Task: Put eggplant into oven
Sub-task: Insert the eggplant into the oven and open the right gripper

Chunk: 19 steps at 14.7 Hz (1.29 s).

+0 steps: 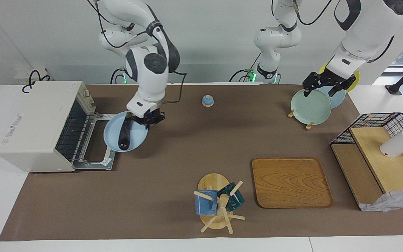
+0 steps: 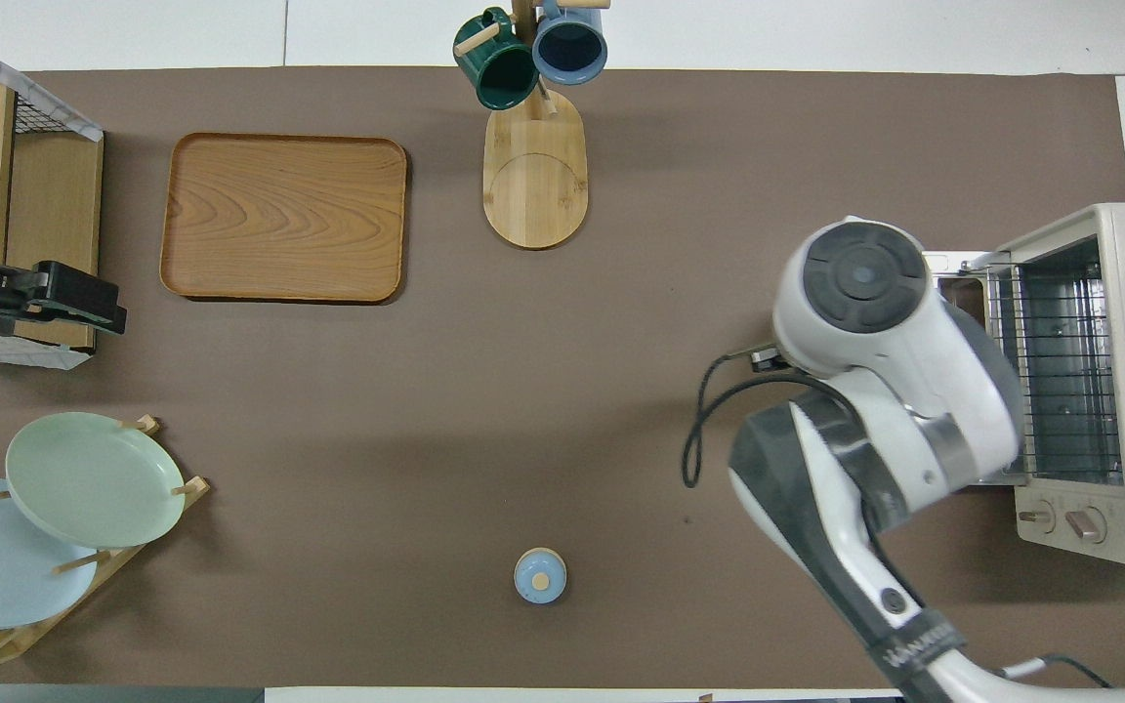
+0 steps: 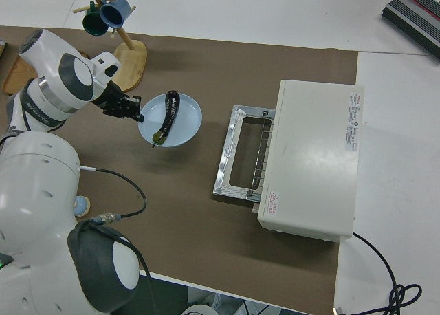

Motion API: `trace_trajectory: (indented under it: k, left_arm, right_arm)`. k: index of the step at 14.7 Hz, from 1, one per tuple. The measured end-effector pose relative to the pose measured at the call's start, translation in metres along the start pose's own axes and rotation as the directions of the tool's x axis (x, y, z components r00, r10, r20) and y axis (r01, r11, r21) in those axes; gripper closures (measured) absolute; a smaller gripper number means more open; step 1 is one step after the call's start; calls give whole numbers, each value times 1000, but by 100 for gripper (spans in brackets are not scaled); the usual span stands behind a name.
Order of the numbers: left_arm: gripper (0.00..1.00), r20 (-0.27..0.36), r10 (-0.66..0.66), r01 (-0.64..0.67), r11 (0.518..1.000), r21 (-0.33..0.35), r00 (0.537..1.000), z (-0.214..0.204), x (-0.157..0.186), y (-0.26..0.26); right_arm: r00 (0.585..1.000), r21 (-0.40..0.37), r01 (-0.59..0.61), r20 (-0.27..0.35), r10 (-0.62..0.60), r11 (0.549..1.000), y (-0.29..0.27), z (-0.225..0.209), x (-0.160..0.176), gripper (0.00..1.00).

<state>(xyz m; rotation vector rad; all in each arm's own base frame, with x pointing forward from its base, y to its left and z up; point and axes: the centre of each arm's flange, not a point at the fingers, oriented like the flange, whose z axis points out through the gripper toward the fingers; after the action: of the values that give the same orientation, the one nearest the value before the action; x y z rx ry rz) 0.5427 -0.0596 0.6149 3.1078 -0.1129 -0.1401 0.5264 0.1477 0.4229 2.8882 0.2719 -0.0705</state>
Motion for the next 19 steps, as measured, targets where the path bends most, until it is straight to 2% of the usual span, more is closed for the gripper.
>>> trace_trajectory:
  k: [2,6,11,14,16,19]
  left_arm:
    - [0,0,-4,4,1000,1,1000,0,0,-2]
    - [0,0,-9,9,1000,2,1000,0,0,-5]
    - [0,-1,-12,12,1000,2,1000,0,0,-7]
    - [0,-1,-12,12,1000,3,1000,0,0,-7]
    - [0,-1,-12,12,1000,3,1000,0,0,-7]
    - [0,-1,-19,19,1000,4,1000,0,0,-10]
  right_arm:
    - [1000,25,7,18,-8,1000,55,14,-24,97]
    - [999,93,37,33,-40,995,126,39,-42,97]
    - [994,97,102,-52,-97,990,150,76,-52,97]
    - [992,96,108,-70,-102,990,155,88,-57,97]
    - [992,95,113,-71,-107,989,153,87,-57,83]
    - [989,90,136,-76,-129,987,144,78,-51,50]
